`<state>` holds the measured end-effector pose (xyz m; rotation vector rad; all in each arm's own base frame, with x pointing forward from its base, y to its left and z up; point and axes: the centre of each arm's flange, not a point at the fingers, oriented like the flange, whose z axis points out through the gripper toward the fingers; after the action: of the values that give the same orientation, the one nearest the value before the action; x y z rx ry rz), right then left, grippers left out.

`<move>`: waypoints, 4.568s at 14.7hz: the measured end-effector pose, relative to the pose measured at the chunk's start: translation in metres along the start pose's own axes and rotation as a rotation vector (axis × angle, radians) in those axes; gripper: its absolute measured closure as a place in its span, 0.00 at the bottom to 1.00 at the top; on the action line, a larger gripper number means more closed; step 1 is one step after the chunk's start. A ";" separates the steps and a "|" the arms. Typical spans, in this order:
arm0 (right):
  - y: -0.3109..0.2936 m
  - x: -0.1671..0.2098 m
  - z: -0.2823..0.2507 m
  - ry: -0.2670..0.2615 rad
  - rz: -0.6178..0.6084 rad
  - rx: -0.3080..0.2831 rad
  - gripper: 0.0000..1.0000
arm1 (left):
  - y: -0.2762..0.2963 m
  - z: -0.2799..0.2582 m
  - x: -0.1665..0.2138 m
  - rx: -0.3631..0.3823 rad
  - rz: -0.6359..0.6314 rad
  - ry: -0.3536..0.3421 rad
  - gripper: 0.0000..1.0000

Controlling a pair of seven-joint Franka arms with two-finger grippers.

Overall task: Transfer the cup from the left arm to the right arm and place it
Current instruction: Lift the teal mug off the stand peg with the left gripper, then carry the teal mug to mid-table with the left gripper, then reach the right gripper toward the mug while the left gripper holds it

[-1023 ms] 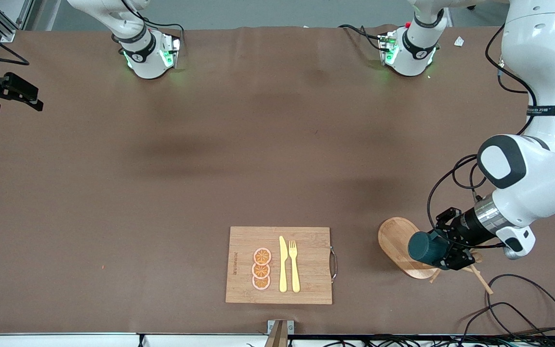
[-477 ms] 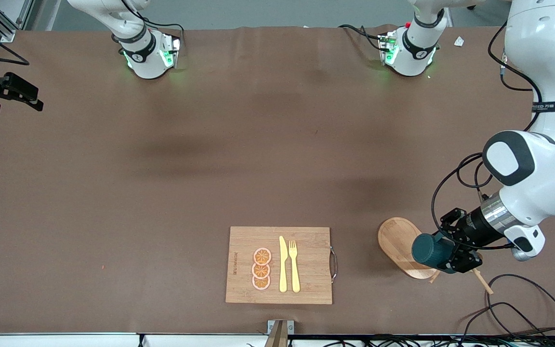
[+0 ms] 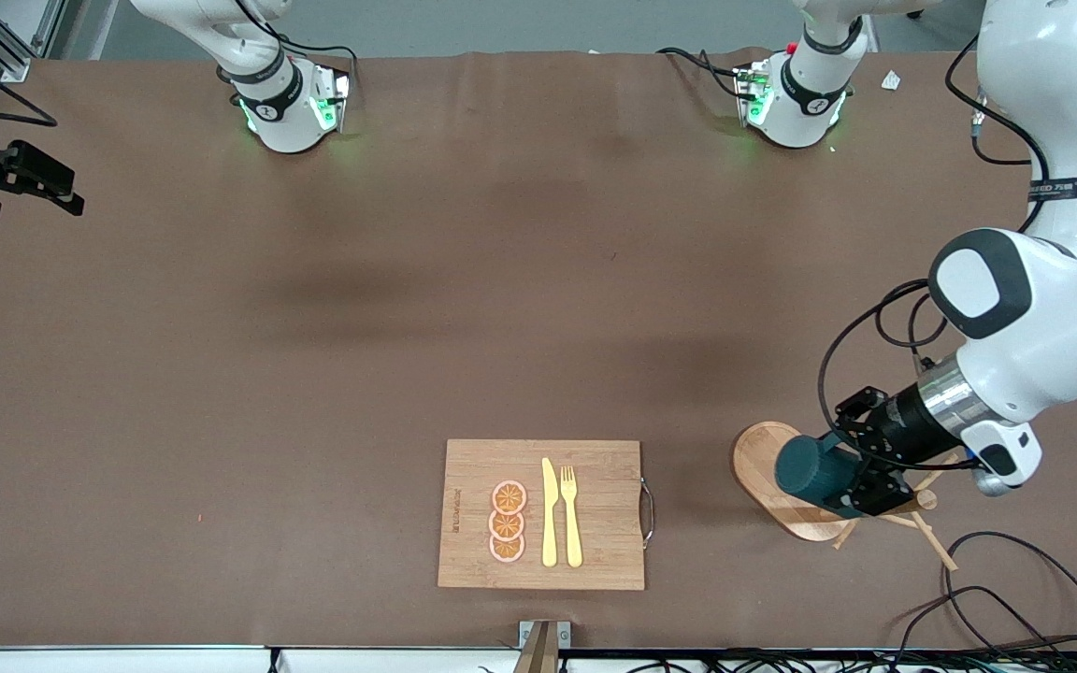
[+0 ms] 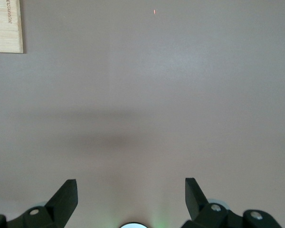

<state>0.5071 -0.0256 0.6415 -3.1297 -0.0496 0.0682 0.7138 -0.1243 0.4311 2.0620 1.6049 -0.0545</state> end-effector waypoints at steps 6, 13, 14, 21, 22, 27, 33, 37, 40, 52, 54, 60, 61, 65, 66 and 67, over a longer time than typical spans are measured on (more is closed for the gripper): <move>0.000 0.000 0.000 0.000 0.000 0.000 0.00 | 0.006 0.000 -0.055 -0.008 0.053 -0.062 0.15; 0.000 0.000 0.000 0.000 -0.001 0.000 0.00 | -0.022 0.048 -0.212 0.086 0.247 0.067 0.15; 0.000 0.000 0.000 0.000 -0.001 0.000 0.00 | -0.032 0.058 -0.243 0.095 0.290 0.108 0.15; 0.000 0.000 0.000 0.000 -0.001 0.000 0.00 | -0.129 0.154 -0.387 0.099 0.586 0.368 0.15; 0.000 0.000 0.000 0.000 -0.001 0.000 0.00 | -0.143 0.170 -0.397 0.093 0.619 0.400 0.15; -0.001 0.000 0.000 0.000 -0.002 0.000 0.00 | -0.209 0.237 -0.423 0.034 0.718 0.598 0.15; -0.001 0.000 0.000 0.000 -0.003 0.000 0.00 | -0.286 0.272 -0.453 -0.024 0.927 0.884 0.15; -0.001 0.000 -0.001 0.001 -0.002 0.000 0.00 | -0.346 0.312 -0.461 -0.145 1.051 1.035 0.15; -0.001 0.001 0.000 0.001 -0.002 -0.001 0.00 | -0.384 0.348 -0.452 -0.265 1.165 1.155 0.15; 0.009 0.091 0.113 -0.150 -0.003 0.005 0.00 | -0.431 0.405 -0.424 -0.446 1.329 1.236 0.15; 0.002 0.094 0.111 -0.131 -0.009 0.023 0.00 | -0.433 0.407 -0.424 -0.454 1.337 1.245 0.14; -0.058 0.108 0.135 -0.116 0.117 0.061 0.00 | -0.450 0.408 -0.432 -0.441 1.309 1.221 0.00; -0.074 0.109 0.141 -0.117 0.149 0.057 0.00 | -0.460 0.406 -0.439 -0.431 1.277 1.206 0.00; -0.156 0.107 0.158 -0.110 0.290 0.036 0.00 | -0.511 0.388 -0.475 -0.304 1.165 1.159 0.00; -0.176 0.105 0.162 -0.105 0.319 0.032 0.00 | -0.520 0.382 -0.483 -0.283 1.146 1.156 0.00; -0.195 0.104 0.166 -0.098 0.350 0.029 0.00 | -0.523 0.376 -0.490 -0.273 1.132 1.151 0.00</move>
<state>0.5975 0.1744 0.4730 -3.0645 0.4927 0.2226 0.1954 -0.6353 0.0775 2.5453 0.5001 1.8529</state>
